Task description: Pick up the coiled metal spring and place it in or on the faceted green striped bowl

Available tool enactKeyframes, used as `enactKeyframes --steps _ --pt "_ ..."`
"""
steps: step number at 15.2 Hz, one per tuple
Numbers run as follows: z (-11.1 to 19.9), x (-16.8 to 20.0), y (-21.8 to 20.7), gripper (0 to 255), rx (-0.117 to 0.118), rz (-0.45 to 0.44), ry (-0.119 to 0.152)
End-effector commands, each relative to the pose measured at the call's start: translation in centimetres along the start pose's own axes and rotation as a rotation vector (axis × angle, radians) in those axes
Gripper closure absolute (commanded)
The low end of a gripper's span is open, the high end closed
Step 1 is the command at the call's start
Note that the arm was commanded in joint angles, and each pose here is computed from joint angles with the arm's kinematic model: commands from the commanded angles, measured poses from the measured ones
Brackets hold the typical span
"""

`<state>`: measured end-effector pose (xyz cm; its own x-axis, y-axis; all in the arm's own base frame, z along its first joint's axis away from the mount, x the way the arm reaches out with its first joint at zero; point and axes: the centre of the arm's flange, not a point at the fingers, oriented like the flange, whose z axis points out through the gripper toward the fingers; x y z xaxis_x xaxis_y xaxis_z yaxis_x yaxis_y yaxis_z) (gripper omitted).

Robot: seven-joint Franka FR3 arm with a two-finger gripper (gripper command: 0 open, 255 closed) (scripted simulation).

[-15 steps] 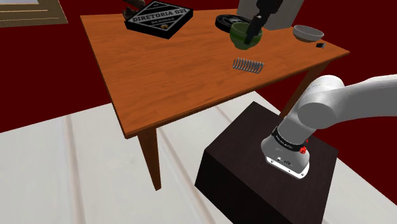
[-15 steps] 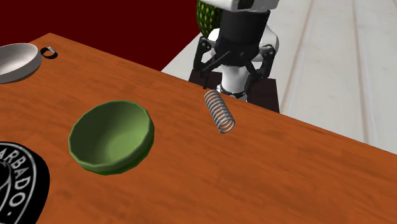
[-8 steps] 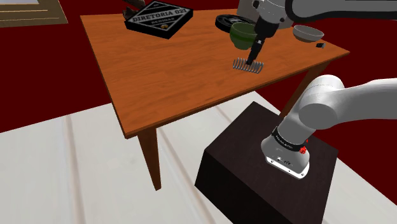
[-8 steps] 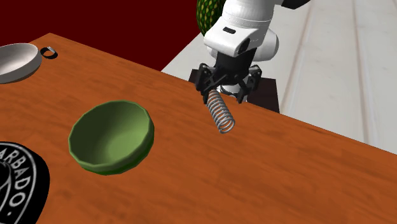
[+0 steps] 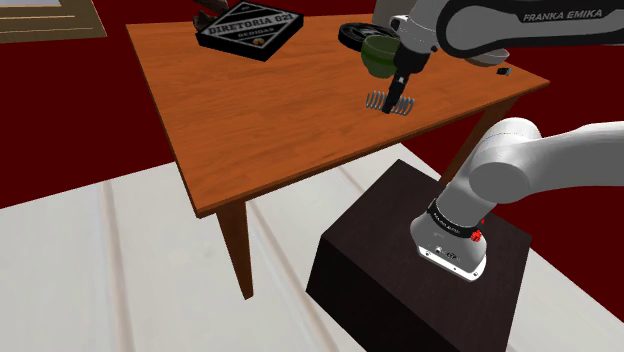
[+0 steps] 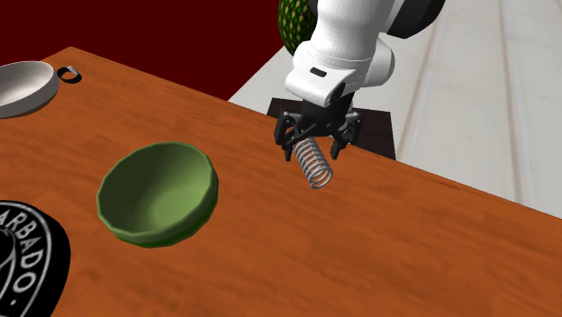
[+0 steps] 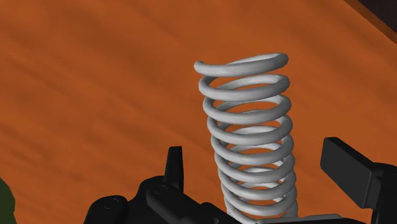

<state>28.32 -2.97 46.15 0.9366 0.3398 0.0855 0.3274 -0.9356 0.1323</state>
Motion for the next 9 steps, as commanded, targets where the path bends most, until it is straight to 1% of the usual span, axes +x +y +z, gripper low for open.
enactKeyframes --steps 1,5,6,9 --pt "0.11 -0.01 -0.02 0 0.000 0.000 0.000" --pt "0.11 -0.01 -0.02 0 0.000 0.000 0.000" --pt "0.11 -0.01 -0.02 255 0.000 0.000 0.000" --pt "0.11 -0.01 -0.02 255 0.000 0.000 0.000"
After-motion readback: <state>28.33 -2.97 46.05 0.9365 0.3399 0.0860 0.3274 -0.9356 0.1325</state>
